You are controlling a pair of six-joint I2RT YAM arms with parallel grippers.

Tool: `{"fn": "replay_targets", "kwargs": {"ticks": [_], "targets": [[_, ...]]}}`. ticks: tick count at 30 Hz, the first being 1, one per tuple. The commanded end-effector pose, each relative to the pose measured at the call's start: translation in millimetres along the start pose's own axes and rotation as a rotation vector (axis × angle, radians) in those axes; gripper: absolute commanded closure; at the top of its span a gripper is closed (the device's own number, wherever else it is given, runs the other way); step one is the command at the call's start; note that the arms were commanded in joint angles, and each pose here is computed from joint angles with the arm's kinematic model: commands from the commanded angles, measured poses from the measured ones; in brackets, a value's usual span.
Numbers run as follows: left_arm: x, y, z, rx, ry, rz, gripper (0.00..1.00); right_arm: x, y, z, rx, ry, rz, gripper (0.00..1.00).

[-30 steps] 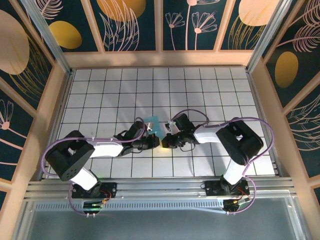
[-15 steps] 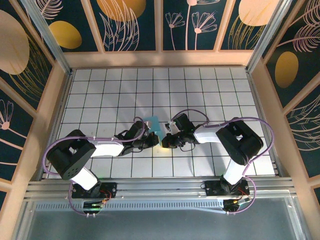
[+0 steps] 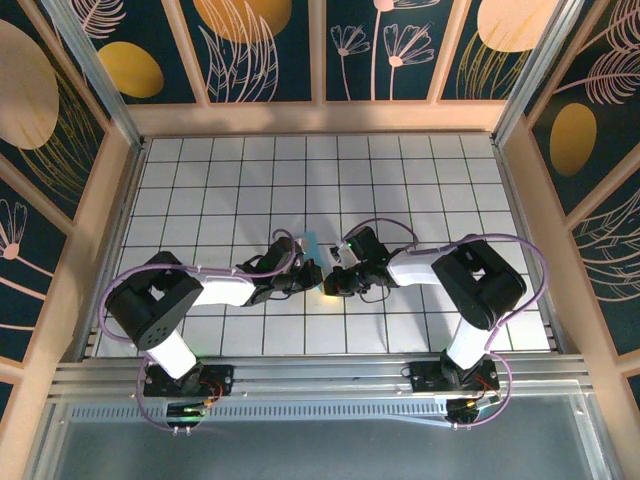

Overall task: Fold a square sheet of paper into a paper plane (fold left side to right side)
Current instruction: Third fold the triangle at the center of the table.

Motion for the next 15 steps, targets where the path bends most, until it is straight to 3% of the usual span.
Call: {"fn": "replay_targets", "kwargs": {"ticks": [1,15], "targets": [[1.8,0.1,-6.5,0.009,0.002,0.029,0.94,-19.2,-46.5,-7.3,-0.202,0.062,-0.088,1.0],[-8.7,17.1,-7.0,0.061,0.013,0.109,0.95,-21.4,-52.5,-8.2,-0.241,0.08,-0.098,1.0]]}}
Point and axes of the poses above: each hand's point on the last joint's axis, 136 mm out from that joint toward the fingers, its own z axis back along the fingers, its own y axis along the line the jaws close on, x = y × z, the point moved 6 cm from there along z, back along the fingers, and after that the axes turned 13 degrees about -z, right-handed, at the moved point
